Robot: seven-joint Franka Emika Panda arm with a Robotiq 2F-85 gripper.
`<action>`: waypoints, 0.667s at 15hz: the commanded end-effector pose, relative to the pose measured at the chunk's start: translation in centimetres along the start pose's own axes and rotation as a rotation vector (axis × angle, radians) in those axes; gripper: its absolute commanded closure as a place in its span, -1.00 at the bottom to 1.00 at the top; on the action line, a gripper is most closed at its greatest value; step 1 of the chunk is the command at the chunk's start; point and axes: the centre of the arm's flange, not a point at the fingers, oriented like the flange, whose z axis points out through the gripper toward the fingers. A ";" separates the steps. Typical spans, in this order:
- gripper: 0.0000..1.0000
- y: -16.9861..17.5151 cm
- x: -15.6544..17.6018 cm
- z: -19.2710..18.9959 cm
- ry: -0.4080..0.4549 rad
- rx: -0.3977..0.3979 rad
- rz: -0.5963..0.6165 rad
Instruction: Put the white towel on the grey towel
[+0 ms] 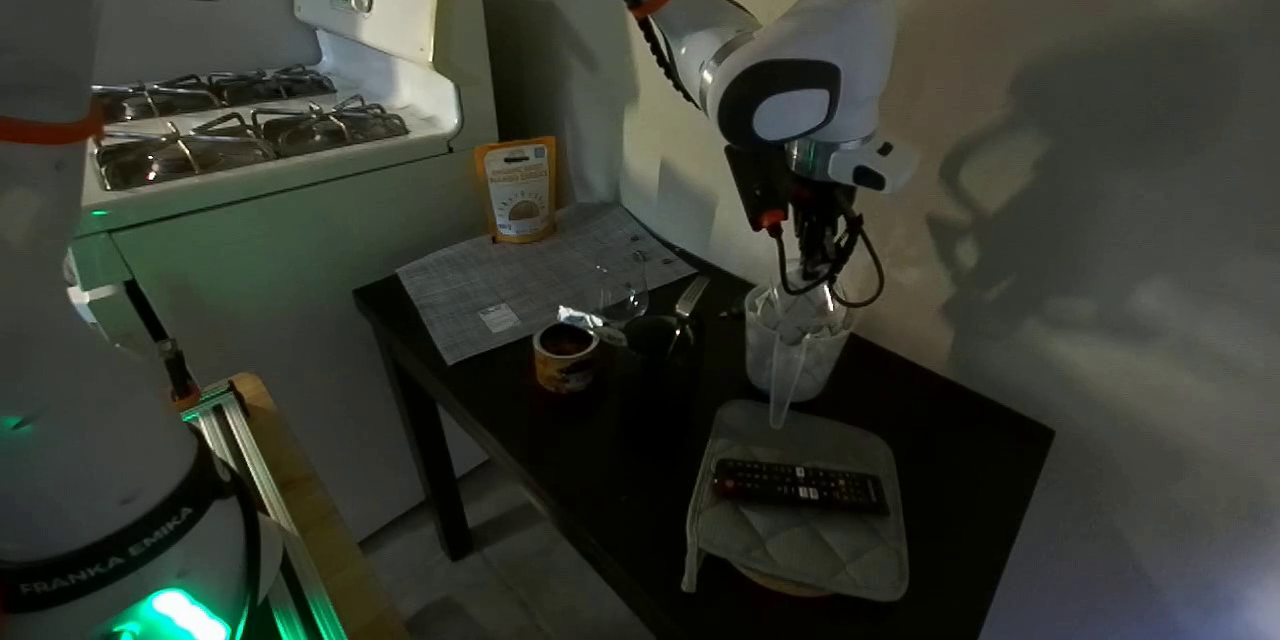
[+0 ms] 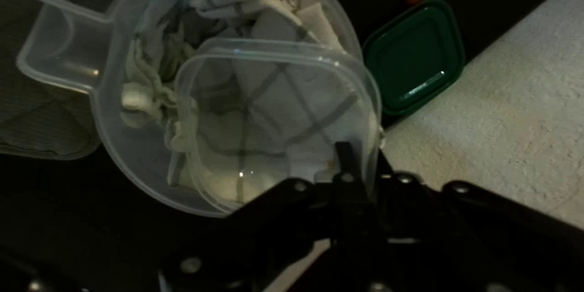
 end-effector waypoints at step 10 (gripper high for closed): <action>0.95 -1.6 -5.5 -12.1 0.091 0.013 -0.211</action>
